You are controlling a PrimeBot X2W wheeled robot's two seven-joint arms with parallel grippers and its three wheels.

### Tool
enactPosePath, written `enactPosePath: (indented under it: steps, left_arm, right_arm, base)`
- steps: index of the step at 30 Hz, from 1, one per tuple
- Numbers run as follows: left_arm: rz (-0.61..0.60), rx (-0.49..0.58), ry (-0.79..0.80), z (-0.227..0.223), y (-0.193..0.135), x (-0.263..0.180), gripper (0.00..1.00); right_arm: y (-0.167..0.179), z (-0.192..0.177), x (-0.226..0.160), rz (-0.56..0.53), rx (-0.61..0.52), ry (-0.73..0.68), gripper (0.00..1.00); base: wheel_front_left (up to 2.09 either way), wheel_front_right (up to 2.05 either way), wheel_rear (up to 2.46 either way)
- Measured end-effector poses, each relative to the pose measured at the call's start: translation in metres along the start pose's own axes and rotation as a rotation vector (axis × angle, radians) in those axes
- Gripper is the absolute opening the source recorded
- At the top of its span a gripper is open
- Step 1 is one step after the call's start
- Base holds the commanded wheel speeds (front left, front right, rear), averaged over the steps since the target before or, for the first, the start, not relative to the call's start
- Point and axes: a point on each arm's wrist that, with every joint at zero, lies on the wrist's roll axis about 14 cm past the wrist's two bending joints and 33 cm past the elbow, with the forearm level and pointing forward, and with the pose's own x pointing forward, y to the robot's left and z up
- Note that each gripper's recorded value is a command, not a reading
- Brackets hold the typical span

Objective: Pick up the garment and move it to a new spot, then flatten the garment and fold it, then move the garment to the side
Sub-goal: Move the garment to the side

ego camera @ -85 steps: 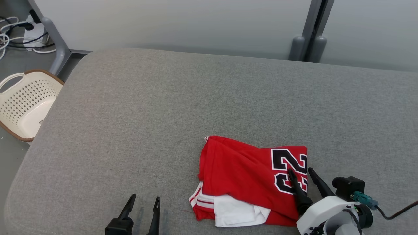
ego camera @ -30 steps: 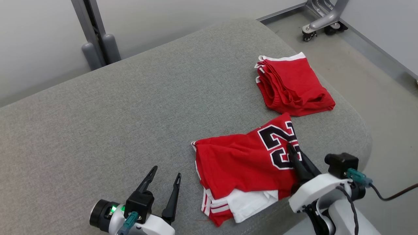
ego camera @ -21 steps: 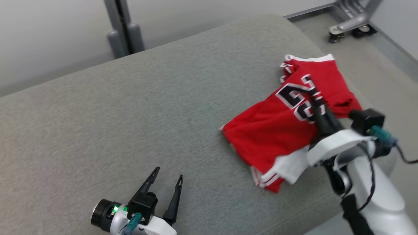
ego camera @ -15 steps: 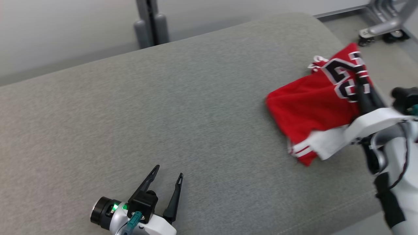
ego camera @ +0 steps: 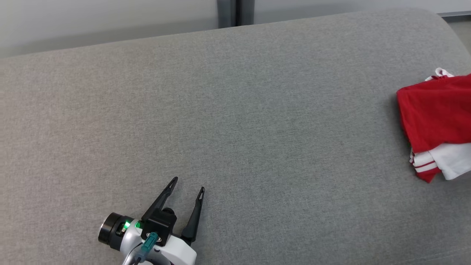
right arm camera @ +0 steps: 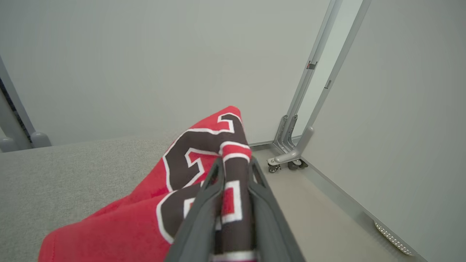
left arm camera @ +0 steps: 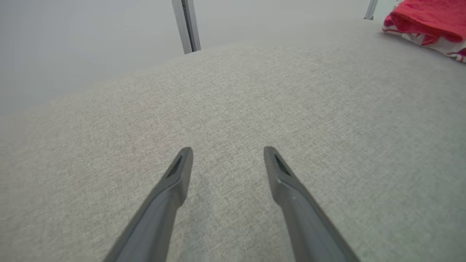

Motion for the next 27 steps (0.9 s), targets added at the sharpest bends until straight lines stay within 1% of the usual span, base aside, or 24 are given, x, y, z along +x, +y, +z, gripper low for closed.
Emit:
enactPosePath:
  steps: [1, 3, 6, 8, 11, 14, 17, 18, 20, 27]
  left_arm:
    - [0.008, 0.0, 0.005, -0.002, 0.003, -0.001, 1.0]
    - [0.023, -0.001, 0.015, -0.006, 0.008, -0.003, 1.0]
    - [0.044, -0.001, 0.019, -0.007, 0.014, -0.004, 1.0]
    - [0.055, -0.002, 0.016, -0.006, 0.017, -0.004, 1.0]
    - [0.077, -0.002, 0.001, -0.001, 0.022, -0.005, 1.0]
    - [0.102, -0.007, -0.015, 0.005, 0.027, -0.006, 1.0]
    - [0.13, -0.008, -0.027, 0.009, 0.033, -0.01, 1.0]
    - [0.14, -0.008, -0.031, 0.011, 0.034, -0.012, 1.0]
    - [0.166, -0.011, -0.042, 0.015, 0.039, -0.018, 1.0]
    - [0.238, -0.02, -0.056, 0.019, 0.053, -0.037, 1.0]
  right_arm:
    - [-0.001, -0.003, 0.002, -0.009, 0.0, 0.009, 1.0]
    - [-0.006, -0.004, 0.007, -0.03, -0.025, 0.013, 1.0]
    - [-0.012, -0.002, 0.01, -0.07, -0.032, 0.001, 1.0]
    - [-0.006, 0.002, 0.011, -0.07, -0.034, -0.018, 1.0]
    - [0.014, 0.018, 0.012, -0.039, -0.03, -0.069, 1.0]
    - [0.047, 0.035, 0.008, 0.029, -0.005, -0.13, 1.0]
    - [0.08, 0.038, -0.006, 0.109, 0.027, -0.16, 1.0]
    - [0.088, 0.037, -0.012, 0.134, 0.037, -0.165, 1.0]
    - [0.107, 0.035, -0.029, 0.185, 0.092, -0.175, 1.0]
    - [0.149, 0.011, -0.069, 0.319, 0.139, -0.132, 1.0]
  base:
    - [0.0, 0.0, 0.0]
    - [0.0, 0.0, 0.0]
    - [0.0, 0.0, 0.0]
    - [0.0, 0.0, 0.0]
    - [0.0, 0.0, 0.0]
    - [0.0, 0.0, 0.0]
    - [0.0, 0.0, 0.0]
    - [0.0, 0.0, 0.0]
    - [0.0, 0.0, 0.0]
    - [0.0, 0.0, 0.0]
